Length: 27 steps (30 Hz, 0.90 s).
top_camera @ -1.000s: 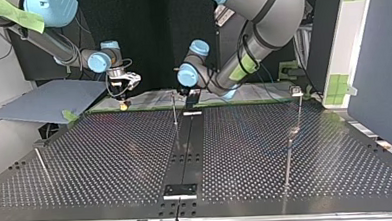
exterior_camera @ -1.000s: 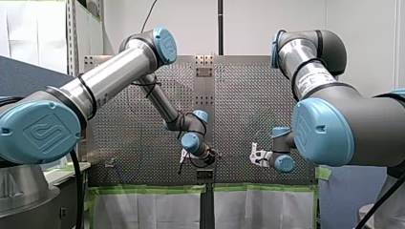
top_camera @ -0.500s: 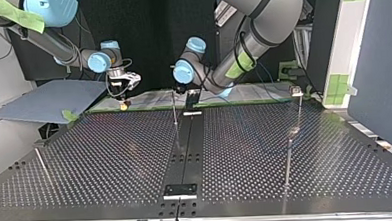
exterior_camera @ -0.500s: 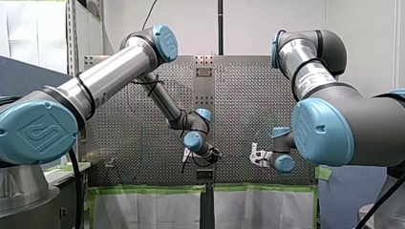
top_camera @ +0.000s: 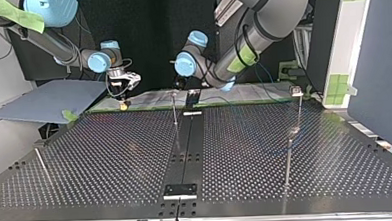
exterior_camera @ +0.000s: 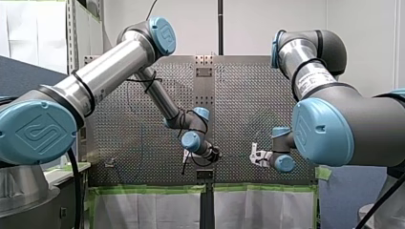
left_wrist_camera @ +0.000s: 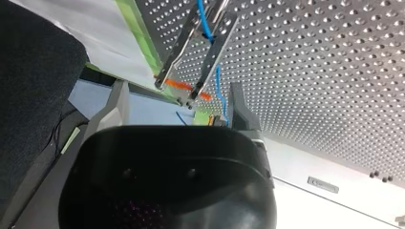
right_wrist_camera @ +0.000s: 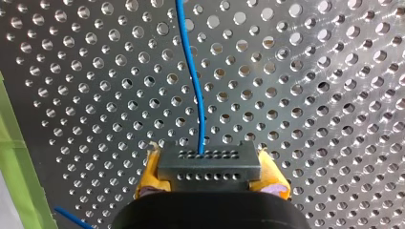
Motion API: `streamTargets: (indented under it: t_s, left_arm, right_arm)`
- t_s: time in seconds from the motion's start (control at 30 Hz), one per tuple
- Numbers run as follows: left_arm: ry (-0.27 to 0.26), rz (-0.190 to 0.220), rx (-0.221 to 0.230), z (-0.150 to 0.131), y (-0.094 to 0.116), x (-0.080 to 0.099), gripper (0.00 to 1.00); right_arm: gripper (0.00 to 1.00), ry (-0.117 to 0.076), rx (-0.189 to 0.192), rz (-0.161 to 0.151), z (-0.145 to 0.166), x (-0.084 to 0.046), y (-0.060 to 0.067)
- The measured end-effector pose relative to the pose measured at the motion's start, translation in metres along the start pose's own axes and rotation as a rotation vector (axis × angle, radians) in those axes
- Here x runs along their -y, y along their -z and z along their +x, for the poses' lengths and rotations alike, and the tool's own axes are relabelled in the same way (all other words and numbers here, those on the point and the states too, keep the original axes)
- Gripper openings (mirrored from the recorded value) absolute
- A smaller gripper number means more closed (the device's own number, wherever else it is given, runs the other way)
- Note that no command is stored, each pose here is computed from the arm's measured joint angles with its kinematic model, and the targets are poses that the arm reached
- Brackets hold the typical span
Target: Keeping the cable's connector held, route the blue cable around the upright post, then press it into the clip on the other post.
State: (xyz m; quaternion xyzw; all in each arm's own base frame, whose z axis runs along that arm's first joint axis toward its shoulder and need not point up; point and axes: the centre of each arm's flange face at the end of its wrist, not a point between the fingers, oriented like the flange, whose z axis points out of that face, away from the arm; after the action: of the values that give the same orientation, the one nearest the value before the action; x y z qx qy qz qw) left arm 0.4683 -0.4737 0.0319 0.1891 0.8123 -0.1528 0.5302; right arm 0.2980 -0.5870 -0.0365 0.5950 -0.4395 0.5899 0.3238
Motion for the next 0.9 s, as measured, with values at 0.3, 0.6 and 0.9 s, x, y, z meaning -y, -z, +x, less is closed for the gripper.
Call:
streamTargets:
  t_s: [0.3, 0.6, 0.9]
  left_arm:
    - [0.001, -0.004, -0.007, 0.001, 0.0014, 0.0007, 0.98]
    - [0.005, -0.005, -0.012, 0.0017, 0.002, 0.001, 0.98]
    - [0.005, -0.01, -0.016, 0.0025, 0.0027, 0.0003, 0.98]
  right_arm:
    - [0.0, 0.0, 0.0, 0.0, 0.0, 0.0, 0.0]
    - [0.0, -0.002, -0.002, -0.001, 0.0002, -0.0002, -0.0002]
    - [0.0, -0.003, -0.002, -0.001, -0.0001, -0.0002, 0.0001]
